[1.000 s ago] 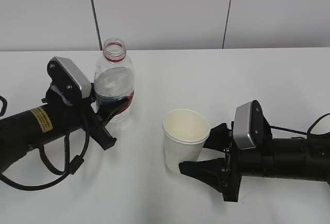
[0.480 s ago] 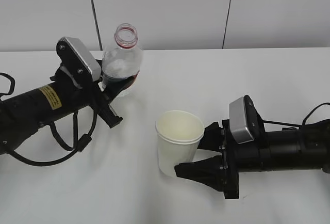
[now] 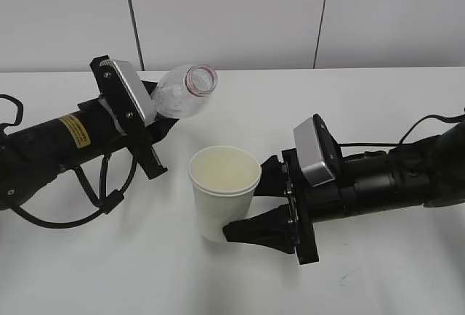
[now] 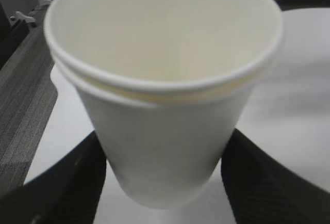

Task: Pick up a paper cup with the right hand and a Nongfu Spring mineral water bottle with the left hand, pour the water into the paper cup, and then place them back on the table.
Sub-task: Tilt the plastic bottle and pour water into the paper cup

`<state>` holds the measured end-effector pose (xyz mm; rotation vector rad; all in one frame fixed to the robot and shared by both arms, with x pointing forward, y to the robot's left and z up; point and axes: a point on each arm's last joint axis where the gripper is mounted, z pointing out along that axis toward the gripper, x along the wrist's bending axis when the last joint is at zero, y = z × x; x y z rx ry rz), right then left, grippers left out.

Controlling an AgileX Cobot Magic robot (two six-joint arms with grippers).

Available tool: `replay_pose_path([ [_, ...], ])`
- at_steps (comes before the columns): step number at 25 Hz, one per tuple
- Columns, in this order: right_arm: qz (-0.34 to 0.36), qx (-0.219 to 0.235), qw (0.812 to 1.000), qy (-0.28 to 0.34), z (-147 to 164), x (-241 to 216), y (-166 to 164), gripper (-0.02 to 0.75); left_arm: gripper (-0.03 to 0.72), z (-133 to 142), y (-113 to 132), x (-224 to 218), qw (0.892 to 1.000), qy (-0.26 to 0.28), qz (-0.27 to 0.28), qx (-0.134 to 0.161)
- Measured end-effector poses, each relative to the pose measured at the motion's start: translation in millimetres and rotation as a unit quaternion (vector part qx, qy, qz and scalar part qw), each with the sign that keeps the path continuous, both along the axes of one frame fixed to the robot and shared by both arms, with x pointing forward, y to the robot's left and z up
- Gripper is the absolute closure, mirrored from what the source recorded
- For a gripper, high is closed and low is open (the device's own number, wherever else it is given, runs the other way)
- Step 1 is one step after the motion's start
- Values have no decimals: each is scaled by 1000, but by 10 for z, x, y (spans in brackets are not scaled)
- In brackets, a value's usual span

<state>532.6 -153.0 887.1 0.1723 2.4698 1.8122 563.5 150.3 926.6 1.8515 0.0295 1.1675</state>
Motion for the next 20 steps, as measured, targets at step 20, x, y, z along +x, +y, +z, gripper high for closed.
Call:
replay_pose_path([
  [20,-81,-22,996,-1,2,194,1,236,414,104,89,80,983,-149,52,92],
])
